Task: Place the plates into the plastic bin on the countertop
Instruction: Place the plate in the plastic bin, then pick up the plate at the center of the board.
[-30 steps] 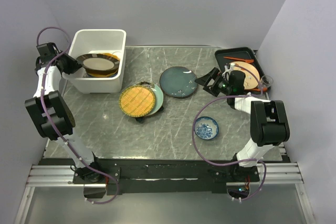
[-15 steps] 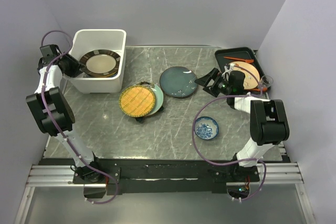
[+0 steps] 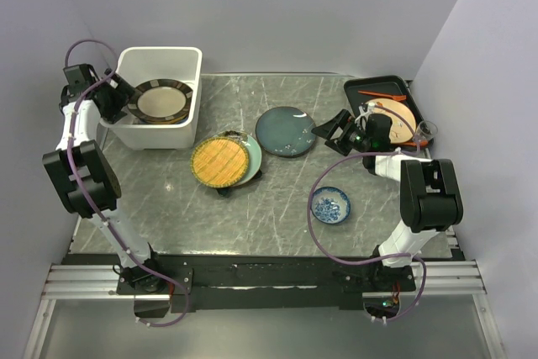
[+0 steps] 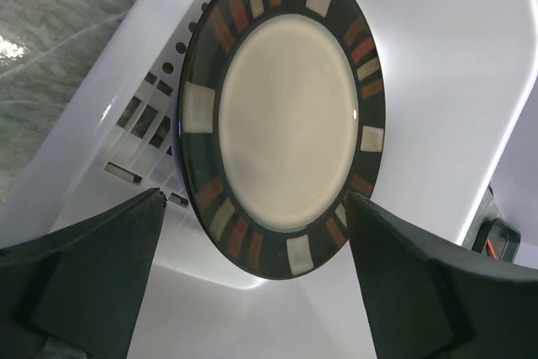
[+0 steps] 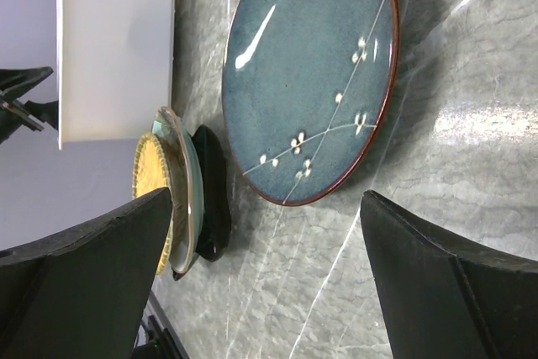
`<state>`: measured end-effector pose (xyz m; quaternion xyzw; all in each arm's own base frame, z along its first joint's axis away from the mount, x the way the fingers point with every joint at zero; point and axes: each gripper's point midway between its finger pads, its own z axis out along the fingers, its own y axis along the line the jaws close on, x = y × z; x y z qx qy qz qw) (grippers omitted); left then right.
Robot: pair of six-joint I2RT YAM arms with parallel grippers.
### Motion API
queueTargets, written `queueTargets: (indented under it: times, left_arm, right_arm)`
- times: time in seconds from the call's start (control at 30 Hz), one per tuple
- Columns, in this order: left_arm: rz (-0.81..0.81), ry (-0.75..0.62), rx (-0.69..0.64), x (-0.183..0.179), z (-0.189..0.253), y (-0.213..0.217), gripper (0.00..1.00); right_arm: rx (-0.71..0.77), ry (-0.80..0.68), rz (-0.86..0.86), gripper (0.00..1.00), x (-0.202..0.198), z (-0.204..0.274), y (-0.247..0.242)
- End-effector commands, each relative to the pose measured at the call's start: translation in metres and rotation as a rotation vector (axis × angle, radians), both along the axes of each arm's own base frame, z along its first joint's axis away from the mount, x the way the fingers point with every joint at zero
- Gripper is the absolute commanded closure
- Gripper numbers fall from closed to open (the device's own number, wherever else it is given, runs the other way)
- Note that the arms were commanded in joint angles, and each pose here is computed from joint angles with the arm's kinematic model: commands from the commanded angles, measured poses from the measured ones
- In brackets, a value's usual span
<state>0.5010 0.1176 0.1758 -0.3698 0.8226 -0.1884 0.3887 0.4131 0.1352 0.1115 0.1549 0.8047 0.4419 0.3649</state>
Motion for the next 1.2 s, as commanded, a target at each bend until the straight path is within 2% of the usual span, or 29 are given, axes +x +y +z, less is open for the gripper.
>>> queueTargets:
  times: [0.0, 0.1, 0.73, 0.93, 1.07, 1.17]
  left_arm:
    - [0.024, -0.058, 0.097, -0.009, 0.048, 0.008, 0.04]
    - [0.022, -0.086, 0.126, -0.011, 0.063, 0.006, 0.01]
    - [-0.073, -0.298, 0.151, -0.024, 0.143, -0.026, 0.01]
    - [-0.167, -0.484, 0.159, -0.038, 0.194, -0.060, 0.01]
    - [-0.225, -0.555, 0.173, -0.043, 0.218, -0.087, 0.01]
    - [-0.311, -0.589, 0.180, -0.042, 0.228, -0.126, 0.01]
  right_arm:
    - [0.002, -0.042, 0.015, 0.00, 0.002, 0.012, 0.003]
    - [0.000, -0.044, 0.015, 0.00, 0.001, 0.013, 0.003]
    - [-0.023, -0.027, -0.003, 0.00, 0.004, 0.009, 0.000]
    - [-0.041, -0.016, -0.017, 0.00, 0.004, 0.006, -0.004]
    - [-0.054, -0.009, -0.028, 0.00, 0.007, 0.007, -0.006]
    - [-0.080, -0.005, -0.049, 0.00, 0.008, 0.007, -0.010]
